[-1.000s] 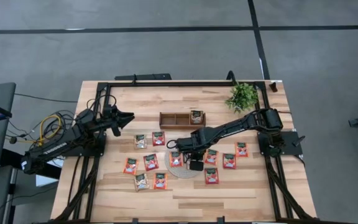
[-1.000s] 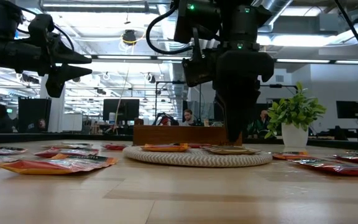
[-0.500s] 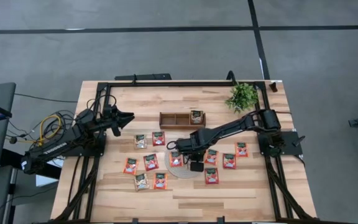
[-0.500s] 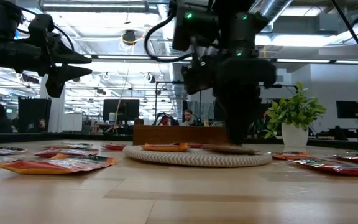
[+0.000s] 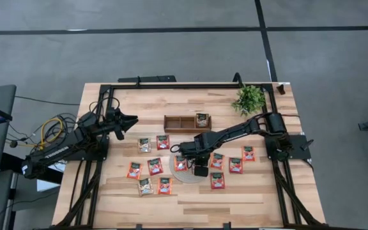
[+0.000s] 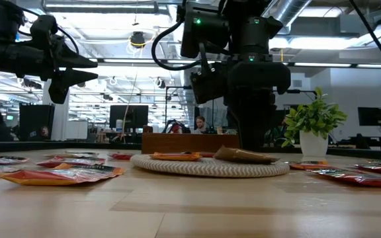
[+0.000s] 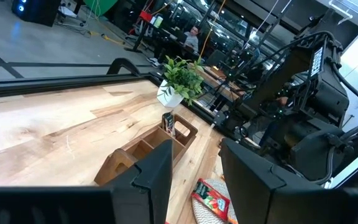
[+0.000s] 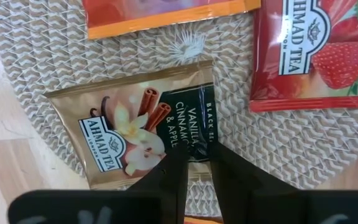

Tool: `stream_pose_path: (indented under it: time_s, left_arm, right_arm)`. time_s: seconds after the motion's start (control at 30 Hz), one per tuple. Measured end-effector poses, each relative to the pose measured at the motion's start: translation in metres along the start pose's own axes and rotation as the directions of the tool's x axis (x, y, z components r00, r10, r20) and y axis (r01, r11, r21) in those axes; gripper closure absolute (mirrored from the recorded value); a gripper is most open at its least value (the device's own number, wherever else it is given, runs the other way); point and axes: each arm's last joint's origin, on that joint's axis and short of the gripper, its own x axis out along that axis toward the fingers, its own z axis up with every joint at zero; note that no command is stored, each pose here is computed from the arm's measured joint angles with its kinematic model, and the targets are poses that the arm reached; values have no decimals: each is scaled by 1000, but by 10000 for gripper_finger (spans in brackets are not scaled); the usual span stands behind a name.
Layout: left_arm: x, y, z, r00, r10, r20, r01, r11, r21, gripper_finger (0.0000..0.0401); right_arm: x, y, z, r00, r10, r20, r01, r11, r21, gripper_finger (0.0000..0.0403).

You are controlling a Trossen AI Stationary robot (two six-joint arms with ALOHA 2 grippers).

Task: Pick & Place Tea
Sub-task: Put the brown tea bag into the right section of the wooden organizer

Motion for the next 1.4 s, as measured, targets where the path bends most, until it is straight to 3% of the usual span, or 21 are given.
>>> stream_pose_path:
  time_s: [0.43, 0.87, 1.2, 1.4]
  left_arm:
    - [0, 0, 0, 1000, 0, 0, 0, 1000, 1, 273]
    - [0, 0, 0, 1000, 0, 0, 0, 1000, 2, 273]
    - [0, 0, 0, 1000, 0, 0, 0, 1000, 1, 273]
    - [0, 0, 0, 1000, 0, 0, 0, 1000, 1, 273]
  right_arm:
    - [-4, -6, 1, 1000, 9, 14, -9, 1000, 9, 393]
    - [-15, -3, 7, 1000, -1, -2, 1, 1000, 10, 403]
    - [-63, 5, 12, 995, -44, -91, 43, 999, -7, 403]
    - [-107, 5, 10, 966, -221, -133, 219, 975, -30, 403]
